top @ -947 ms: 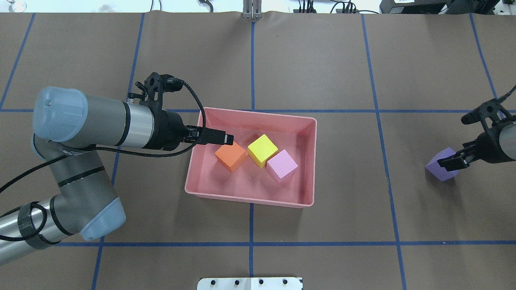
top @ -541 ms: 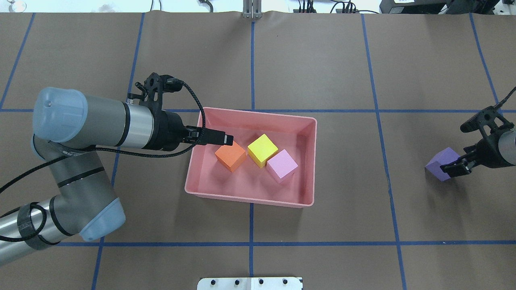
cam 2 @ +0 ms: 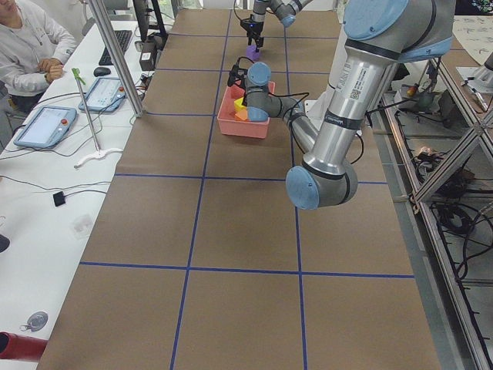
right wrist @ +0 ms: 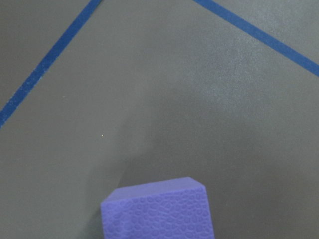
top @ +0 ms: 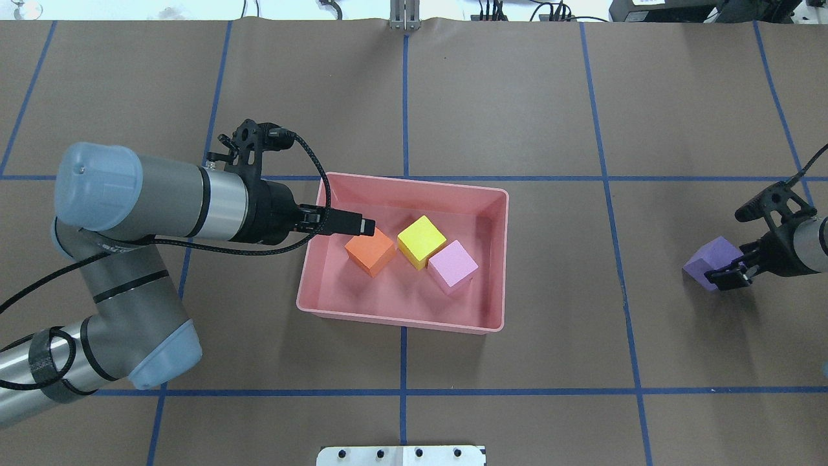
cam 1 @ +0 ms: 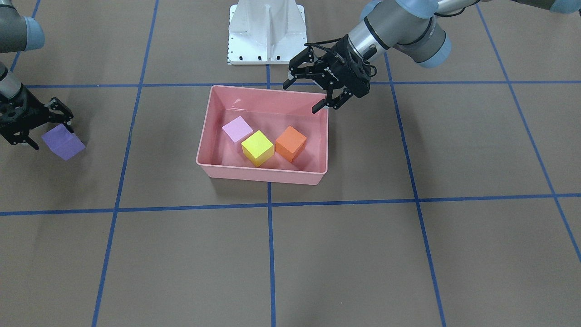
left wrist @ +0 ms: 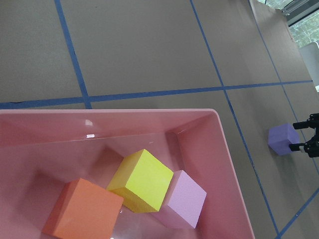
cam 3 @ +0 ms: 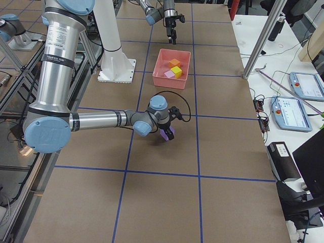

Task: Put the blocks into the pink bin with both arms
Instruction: 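Grasp the purple cube with the right gripper and lift it while the left gripper withdraws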

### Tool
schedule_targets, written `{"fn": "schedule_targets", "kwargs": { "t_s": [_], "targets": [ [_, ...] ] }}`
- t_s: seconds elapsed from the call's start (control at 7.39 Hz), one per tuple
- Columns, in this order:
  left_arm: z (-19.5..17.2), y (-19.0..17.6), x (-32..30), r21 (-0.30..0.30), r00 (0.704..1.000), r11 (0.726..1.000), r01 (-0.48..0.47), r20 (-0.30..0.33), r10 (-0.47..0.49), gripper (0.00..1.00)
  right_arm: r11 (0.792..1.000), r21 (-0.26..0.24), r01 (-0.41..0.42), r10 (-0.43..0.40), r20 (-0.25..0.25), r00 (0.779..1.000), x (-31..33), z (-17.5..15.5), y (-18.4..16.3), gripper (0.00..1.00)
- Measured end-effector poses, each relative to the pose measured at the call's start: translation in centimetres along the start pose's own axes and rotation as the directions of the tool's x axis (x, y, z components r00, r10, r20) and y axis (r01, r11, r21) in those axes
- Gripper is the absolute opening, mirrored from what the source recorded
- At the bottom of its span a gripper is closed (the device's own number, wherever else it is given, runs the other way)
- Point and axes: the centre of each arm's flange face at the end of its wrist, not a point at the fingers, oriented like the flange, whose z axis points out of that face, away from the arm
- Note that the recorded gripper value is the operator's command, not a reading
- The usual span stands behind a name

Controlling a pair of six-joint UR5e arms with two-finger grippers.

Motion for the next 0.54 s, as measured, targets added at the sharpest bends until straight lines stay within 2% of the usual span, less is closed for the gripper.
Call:
{"fn": "schedule_targets", "kwargs": {
  "t_s": [0.27,0.54],
  "targets": [
    [0.1,0.0,0.0,-0.001,1.000,1.000,0.000,0.001,0.000,1.00,0.999,0.006,-0.038,0.038,0.015,0.999,-1.0,0.4,-1.1,0.11],
    [0.1,0.0,0.0,-0.003,1.000,1.000,0.000,0.001,0.000,1.00,0.996,0.028,-0.087,0.085,0.046,0.995,-2.6,0.0,-3.4,0.11]
  ]
}}
